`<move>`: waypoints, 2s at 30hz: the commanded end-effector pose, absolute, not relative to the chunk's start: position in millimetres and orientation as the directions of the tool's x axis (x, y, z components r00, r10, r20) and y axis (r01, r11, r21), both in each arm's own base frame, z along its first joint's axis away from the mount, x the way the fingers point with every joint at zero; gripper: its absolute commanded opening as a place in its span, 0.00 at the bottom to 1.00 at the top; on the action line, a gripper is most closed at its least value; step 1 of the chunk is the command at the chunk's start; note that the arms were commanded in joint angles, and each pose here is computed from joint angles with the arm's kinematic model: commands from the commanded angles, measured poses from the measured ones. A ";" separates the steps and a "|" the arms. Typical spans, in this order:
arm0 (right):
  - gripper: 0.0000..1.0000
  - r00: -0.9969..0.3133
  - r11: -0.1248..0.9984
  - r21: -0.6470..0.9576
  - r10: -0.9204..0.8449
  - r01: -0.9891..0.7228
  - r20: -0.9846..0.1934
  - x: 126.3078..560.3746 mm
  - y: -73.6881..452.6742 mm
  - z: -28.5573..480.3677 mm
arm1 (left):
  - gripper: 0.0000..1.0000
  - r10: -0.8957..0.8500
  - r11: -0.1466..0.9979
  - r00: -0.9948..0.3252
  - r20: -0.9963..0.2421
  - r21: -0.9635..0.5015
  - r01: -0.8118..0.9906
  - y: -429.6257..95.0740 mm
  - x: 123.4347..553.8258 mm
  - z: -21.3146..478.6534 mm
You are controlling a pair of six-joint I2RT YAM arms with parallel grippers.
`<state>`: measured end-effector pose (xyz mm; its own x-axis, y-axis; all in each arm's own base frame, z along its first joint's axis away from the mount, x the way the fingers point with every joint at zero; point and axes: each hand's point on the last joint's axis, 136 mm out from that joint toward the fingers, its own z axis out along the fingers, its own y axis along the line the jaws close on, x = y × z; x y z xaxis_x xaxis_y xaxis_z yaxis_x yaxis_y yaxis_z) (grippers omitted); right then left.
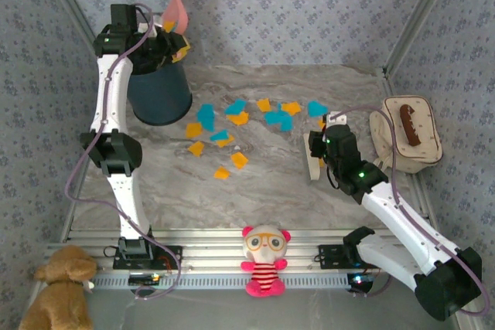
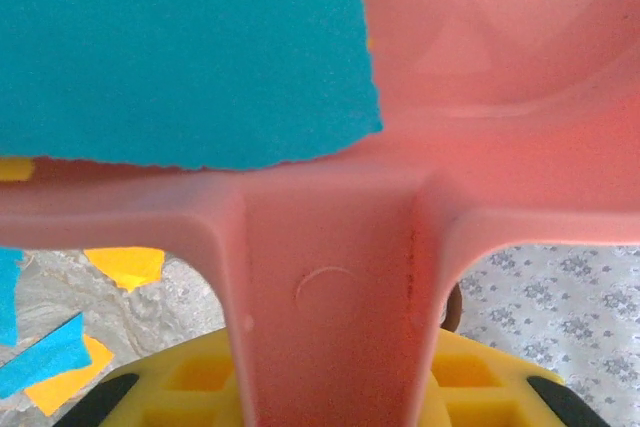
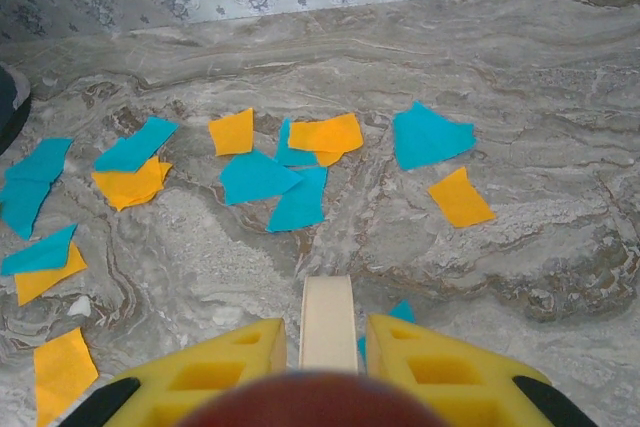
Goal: Sweep away the paper scraps from the table
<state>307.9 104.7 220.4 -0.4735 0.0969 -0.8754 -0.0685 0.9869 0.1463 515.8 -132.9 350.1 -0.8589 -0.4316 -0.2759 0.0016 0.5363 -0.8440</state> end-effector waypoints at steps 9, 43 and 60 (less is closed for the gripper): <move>0.00 -0.471 0.983 0.171 0.121 -0.065 -0.874 304.7 104.7 219.5 | 0.00 -0.559 0.439 -0.795 -0.237 -0.897 -0.042 -121.8 530.8 362.9; 0.00 -0.472 0.983 0.174 0.123 -0.064 -0.873 305.2 105.0 213.8 | 0.00 -0.738 0.011 -0.674 0.028 -0.998 -0.054 -117.2 539.3 392.3; 0.00 -0.482 0.982 0.180 0.127 -0.065 -0.867 303.6 105.4 207.6 | 0.00 -0.707 -0.111 -0.701 0.095 -0.994 -0.022 -121.3 530.0 410.7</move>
<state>303.4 103.8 200.5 -0.5078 0.0879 -0.8570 -0.0657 0.9879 0.1402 540.9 -117.6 375.6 -0.6728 -0.7323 0.1052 -0.1146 -0.0373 -0.9927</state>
